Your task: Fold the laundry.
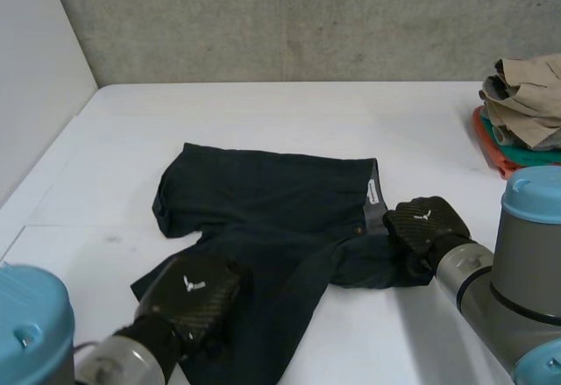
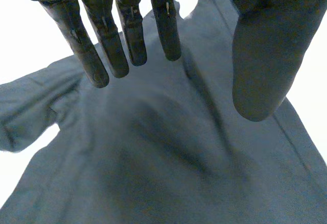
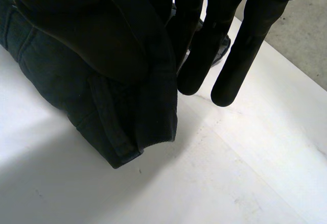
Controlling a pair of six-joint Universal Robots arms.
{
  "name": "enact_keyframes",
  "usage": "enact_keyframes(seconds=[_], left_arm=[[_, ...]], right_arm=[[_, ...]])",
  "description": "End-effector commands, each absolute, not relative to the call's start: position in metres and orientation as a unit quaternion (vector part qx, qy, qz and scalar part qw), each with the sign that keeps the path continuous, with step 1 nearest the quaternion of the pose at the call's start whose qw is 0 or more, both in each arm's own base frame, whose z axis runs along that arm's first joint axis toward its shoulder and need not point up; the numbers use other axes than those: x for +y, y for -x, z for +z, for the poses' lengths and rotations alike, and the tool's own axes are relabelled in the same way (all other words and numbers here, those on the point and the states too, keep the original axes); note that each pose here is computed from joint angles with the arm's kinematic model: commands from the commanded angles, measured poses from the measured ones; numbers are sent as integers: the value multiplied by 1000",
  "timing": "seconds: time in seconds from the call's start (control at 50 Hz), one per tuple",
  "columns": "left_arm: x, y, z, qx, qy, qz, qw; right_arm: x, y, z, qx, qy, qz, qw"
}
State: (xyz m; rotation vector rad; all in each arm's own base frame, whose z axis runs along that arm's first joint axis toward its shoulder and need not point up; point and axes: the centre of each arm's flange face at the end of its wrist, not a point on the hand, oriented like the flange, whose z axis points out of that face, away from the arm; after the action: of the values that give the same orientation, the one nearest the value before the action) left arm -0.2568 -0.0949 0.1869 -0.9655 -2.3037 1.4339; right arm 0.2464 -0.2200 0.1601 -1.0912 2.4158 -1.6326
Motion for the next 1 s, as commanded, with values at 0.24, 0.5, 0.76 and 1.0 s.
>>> enact_keyframes(seconds=[0.24, 0.5, 0.76, 1.0], left_arm=[[-92, 268, 137, -814, 348, 462, 60], [-81, 280, 143, -804, 350, 472, 90], [-81, 278, 154, -800, 343, 482, 96], [-86, 284, 126, -826, 335, 444, 89]], right_arm=[[-220, -245, 159, 777, 350, -523, 13], [-219, -245, 158, 776, 353, -522, 11], [-217, -246, 157, 776, 356, -520, 11], [-216, -245, 156, 777, 357, -518, 11]])
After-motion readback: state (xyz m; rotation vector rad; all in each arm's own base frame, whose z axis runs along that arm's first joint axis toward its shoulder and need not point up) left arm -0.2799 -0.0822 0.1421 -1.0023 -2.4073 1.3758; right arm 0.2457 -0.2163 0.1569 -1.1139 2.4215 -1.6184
